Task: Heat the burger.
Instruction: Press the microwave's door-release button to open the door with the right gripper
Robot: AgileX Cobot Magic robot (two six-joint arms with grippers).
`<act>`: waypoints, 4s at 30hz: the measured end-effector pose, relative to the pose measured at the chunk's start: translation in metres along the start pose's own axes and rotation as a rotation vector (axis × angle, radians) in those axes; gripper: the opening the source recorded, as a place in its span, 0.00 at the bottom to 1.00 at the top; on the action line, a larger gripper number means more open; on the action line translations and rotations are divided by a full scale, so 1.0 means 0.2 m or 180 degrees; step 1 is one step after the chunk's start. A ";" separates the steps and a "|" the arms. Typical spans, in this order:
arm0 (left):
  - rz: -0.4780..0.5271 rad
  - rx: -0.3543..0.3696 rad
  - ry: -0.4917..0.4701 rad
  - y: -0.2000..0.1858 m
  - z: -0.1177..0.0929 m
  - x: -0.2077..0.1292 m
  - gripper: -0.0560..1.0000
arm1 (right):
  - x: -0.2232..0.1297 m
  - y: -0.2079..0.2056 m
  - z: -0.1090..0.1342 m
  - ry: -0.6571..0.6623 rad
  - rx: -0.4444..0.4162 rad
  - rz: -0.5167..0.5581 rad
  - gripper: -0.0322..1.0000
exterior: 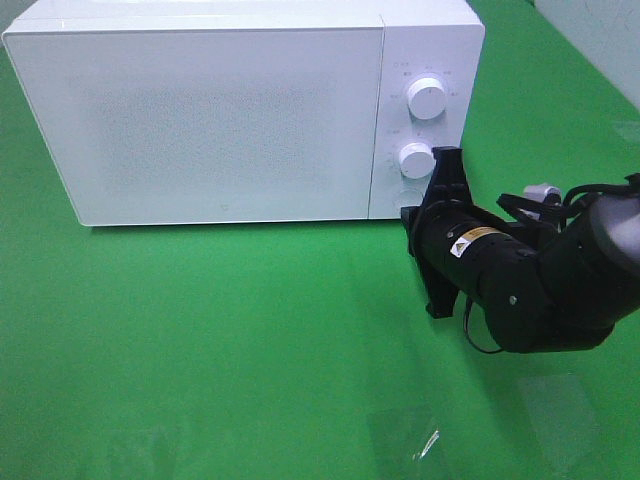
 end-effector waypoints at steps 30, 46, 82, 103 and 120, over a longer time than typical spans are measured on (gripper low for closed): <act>0.0000 0.0000 0.0000 0.00 0.00 0.00 0.99 | 0.08 0.22 0.00 0.0071 0.0073 -0.0115 0.03; 0.0000 0.0000 0.0000 0.00 0.00 0.00 0.99 | 0.12 0.26 0.00 0.0094 0.0102 -0.0254 0.03; 0.0000 0.0000 0.0000 0.00 0.00 0.00 0.99 | 0.15 0.33 0.00 0.0420 -0.0003 -0.0558 0.03; 0.0000 0.0000 0.0000 0.00 0.00 0.00 0.99 | 0.15 0.33 0.00 0.0323 -0.0014 -0.0545 0.03; 0.0000 0.0000 0.0000 0.00 0.00 0.00 0.99 | 0.11 0.28 0.01 0.0067 0.0109 -0.0340 0.03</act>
Point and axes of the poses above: a point on each arm's last joint axis where the gripper is mounted, y pointing out along that axis toward the gripper, z along the wrist's bending axis when the last joint is at zero, x = y × z, the point moved 10 cm from there along y, pointing out along that axis toward the gripper, and after that the axes turned 3 degrees about -y, right-handed, at the moved point
